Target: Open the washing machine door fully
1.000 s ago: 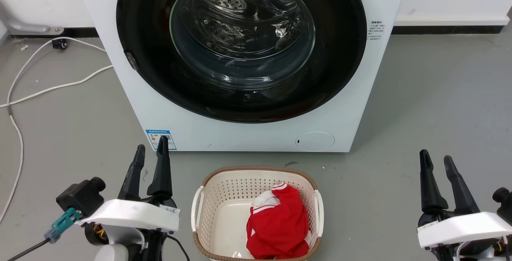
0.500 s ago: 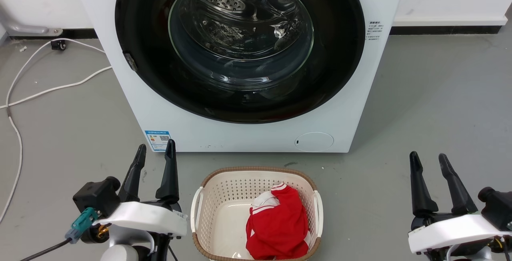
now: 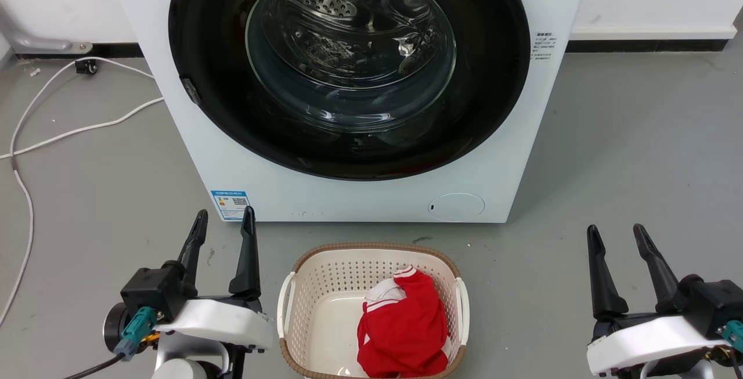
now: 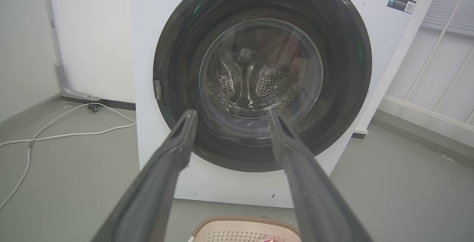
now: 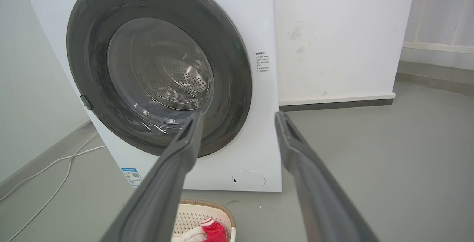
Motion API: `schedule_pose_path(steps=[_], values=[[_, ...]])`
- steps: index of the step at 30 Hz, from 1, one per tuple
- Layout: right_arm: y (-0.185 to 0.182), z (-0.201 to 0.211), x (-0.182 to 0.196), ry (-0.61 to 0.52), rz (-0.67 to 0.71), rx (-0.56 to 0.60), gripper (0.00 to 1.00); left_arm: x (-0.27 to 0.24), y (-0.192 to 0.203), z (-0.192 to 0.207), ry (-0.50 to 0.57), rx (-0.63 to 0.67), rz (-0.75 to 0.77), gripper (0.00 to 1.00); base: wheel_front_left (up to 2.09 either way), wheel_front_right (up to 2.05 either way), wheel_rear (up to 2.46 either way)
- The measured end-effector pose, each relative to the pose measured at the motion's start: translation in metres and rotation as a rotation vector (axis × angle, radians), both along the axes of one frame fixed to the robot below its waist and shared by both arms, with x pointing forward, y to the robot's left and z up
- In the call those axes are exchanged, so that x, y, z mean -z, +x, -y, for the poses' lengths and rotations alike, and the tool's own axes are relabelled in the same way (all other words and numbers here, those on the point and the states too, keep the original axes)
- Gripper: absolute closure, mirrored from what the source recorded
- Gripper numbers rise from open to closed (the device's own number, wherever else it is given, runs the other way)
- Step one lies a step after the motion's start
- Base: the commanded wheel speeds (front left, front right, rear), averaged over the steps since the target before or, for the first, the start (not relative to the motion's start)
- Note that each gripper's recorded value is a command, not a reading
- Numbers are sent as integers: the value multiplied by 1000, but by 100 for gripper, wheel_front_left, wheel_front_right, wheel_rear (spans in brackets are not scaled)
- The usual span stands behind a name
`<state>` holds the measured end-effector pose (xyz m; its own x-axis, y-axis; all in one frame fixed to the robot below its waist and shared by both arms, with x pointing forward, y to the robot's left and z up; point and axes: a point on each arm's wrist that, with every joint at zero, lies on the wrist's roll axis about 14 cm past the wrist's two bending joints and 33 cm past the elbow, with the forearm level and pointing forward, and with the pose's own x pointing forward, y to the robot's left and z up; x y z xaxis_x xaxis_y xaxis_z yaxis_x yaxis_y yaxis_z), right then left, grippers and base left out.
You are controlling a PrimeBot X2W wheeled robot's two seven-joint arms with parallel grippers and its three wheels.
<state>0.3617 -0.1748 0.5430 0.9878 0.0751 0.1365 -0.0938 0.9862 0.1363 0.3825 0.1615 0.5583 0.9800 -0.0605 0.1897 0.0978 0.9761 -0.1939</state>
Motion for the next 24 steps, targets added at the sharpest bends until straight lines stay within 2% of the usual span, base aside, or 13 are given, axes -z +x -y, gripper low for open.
schedule_pose_path(steps=[24], values=[[-3,-4,-6,-150,41,-3,0,-10,-7,2,145,-27,70,0,0,0,0]])
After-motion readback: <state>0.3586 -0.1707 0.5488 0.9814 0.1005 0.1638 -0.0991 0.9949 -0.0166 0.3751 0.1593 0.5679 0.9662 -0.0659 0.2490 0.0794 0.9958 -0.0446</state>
